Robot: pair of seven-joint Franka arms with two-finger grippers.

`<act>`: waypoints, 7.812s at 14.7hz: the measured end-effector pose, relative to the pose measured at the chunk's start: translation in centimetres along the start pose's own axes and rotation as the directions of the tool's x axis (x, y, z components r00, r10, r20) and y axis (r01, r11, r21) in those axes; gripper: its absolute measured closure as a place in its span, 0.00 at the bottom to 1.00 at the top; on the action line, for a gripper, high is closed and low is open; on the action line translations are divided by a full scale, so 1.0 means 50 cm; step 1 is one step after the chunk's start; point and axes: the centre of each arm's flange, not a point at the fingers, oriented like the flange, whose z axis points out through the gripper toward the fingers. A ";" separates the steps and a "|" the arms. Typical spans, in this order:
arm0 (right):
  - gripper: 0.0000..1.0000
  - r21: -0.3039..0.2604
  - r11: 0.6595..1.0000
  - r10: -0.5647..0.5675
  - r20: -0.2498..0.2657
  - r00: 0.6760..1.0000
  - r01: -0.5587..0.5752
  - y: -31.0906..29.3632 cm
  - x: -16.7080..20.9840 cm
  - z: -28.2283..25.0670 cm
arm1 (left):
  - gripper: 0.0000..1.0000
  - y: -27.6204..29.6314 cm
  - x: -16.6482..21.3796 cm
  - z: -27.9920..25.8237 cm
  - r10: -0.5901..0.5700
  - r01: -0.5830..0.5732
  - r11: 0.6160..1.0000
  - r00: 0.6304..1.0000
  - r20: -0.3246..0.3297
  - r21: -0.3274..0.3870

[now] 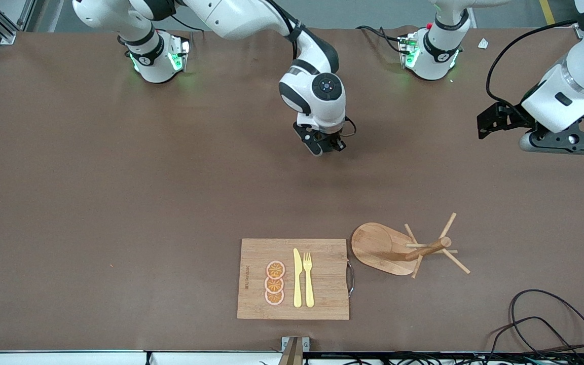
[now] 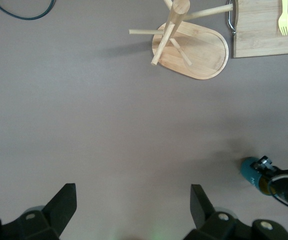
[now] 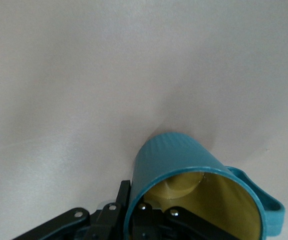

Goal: Pass cup and hang on rack
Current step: 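Set the mug down with the right gripper while the left gripper approaches, then withdraw the right gripper while the left gripper lowers over the mug, then grasp the teal mug handle with the left gripper and lift, then carry the mug with the left gripper over the wooden rack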

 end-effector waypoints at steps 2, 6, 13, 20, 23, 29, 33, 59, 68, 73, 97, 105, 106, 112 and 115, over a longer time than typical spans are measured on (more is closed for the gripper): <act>0.96 -0.004 1.000 -0.001 -0.002 1.000 0.001 0.002 -0.002 0.006 | 0.00 0.018 -0.001 -0.005 -0.002 0.002 1.000 1.000 -0.009 -0.001; 0.62 -0.006 1.000 -0.003 -0.002 1.000 0.003 0.005 -0.007 0.010 | 0.00 0.027 0.000 -0.015 -0.009 0.008 1.000 0.999 -0.031 -0.006; 0.00 0.058 0.998 -0.005 0.029 1.000 0.003 -0.023 -0.038 -0.063 | 0.00 0.111 -0.025 -0.040 -0.049 0.048 0.999 0.997 -0.054 -0.014; 0.00 -0.107 0.981 -0.161 -0.013 0.987 0.159 -0.022 0.045 -0.172 | 0.00 0.228 -0.123 -0.060 -0.117 0.118 0.993 0.991 -0.068 0.012; 0.00 -0.171 0.939 -0.309 -0.033 0.951 0.299 -0.036 0.192 -0.294 | 0.00 0.273 -0.181 -0.064 -0.129 0.132 0.991 0.988 -0.083 0.036; 0.00 -0.153 0.801 -0.588 -0.019 0.809 0.578 0.018 0.569 -0.606 | 0.00 0.476 -0.306 -0.030 -0.214 0.222 0.973 0.970 -0.115 0.059; 0.00 -0.165 0.698 -0.707 -0.007 0.707 0.697 0.107 0.768 -0.695 | 0.00 0.623 -0.392 0.062 -0.278 0.287 0.957 0.950 -0.144 0.049; 0.00 -0.165 0.611 -0.789 -0.048 0.612 0.774 0.514 1.256 -0.915 | 0.00 0.883 -0.659 0.692 -0.554 0.645 0.760 0.578 -0.599 -0.080; 0.00 -0.065 0.577 -0.815 -0.110 0.569 0.814 0.461 1.207 -0.923 | 0.03 0.868 -0.706 0.882 -0.349 0.595 0.803 0.507 -0.788 0.027; 0.00 -0.065 0.571 -0.819 -0.110 0.563 0.818 0.461 1.207 -0.923 | 0.04 0.869 -0.708 0.910 -0.324 0.584 0.811 0.492 -0.808 0.031; 0.00 -0.069 0.545 -0.837 -0.107 0.537 0.836 0.468 1.215 -0.924 | 0.80 0.889 -0.637 0.940 -0.277 0.550 0.835 0.480 -0.833 0.039; 0.00 -0.071 0.537 -0.842 -0.106 0.529 0.841 0.474 1.221 -0.925 | 0.79 0.952 -0.480 0.806 -0.300 0.601 0.796 0.496 -0.815 0.073; 0.00 -0.071 0.537 -0.842 -0.106 0.529 0.841 0.475 1.223 -0.925 | 0.79 0.963 -0.447 0.769 -0.325 0.617 0.783 0.509 -0.797 0.075; 0.00 -0.071 0.537 -0.842 -0.106 0.529 0.841 0.477 1.224 -0.925 | 0.79 0.948 -0.237 0.512 -0.535 0.707 0.706 0.570 -0.624 0.042; 0.00 -0.071 0.538 -0.842 -0.106 0.529 0.840 0.477 1.225 -0.925 | 0.79 0.899 -0.166 0.406 -0.627 0.742 0.670 0.581 -0.519 0.021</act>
